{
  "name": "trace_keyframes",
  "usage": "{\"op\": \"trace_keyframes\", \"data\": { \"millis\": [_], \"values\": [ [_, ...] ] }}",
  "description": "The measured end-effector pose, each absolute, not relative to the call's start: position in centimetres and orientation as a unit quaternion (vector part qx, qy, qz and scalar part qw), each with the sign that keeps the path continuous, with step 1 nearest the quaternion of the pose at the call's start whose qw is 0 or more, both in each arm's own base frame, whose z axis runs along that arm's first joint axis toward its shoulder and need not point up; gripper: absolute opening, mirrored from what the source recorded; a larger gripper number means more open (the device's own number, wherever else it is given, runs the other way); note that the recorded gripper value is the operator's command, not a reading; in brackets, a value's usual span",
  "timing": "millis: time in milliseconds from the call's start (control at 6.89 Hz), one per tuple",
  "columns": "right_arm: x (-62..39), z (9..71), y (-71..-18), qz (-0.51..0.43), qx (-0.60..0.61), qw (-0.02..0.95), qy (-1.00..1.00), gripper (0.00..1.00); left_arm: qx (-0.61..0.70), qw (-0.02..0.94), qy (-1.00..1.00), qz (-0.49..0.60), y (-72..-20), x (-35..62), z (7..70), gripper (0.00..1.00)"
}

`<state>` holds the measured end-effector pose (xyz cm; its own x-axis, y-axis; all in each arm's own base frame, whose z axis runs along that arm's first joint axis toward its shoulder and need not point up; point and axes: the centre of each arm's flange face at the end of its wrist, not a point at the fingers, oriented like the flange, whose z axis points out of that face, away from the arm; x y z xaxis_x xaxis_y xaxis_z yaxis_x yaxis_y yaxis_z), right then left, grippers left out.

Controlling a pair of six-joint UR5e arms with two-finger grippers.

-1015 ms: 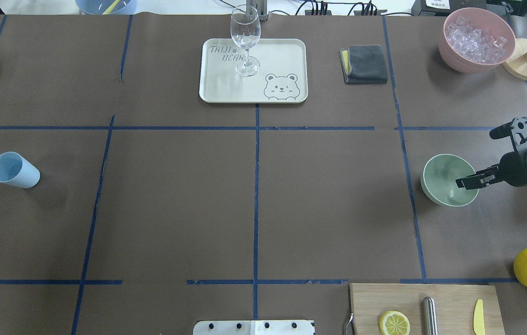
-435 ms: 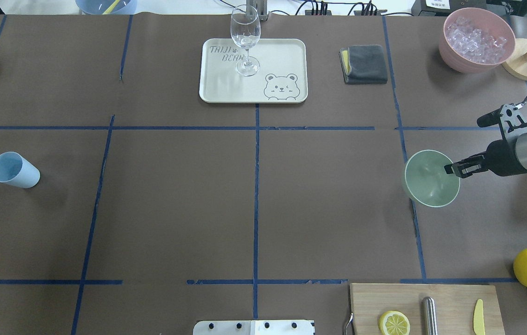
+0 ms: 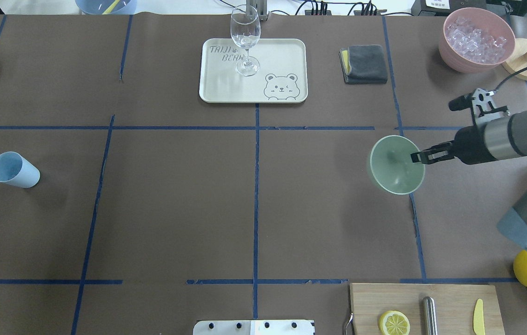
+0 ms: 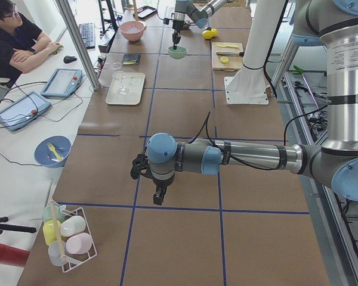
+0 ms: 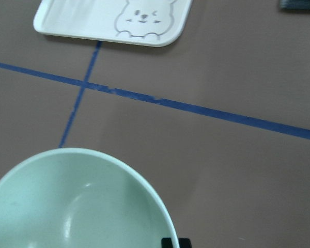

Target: Pour ice into bowl

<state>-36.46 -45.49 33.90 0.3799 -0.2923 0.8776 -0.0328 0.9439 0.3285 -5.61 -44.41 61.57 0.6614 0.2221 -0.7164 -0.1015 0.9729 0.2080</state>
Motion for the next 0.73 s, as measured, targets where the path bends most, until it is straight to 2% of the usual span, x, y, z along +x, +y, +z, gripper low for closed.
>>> {"op": "trace_keyframes", "data": {
  "millis": [435,725],
  "values": [
    [-51.4,19.8,-45.0,-0.042,0.089,0.869,-0.485,0.00,0.076,0.909,0.401,0.088,-44.4,-5.7,61.5,1.00],
    [-62.2,12.8,-45.4,-0.005,0.050,0.894,-0.446,0.00,0.077,0.908,0.402,0.088,-44.4,-5.7,61.3,1.00]
  ]
}}
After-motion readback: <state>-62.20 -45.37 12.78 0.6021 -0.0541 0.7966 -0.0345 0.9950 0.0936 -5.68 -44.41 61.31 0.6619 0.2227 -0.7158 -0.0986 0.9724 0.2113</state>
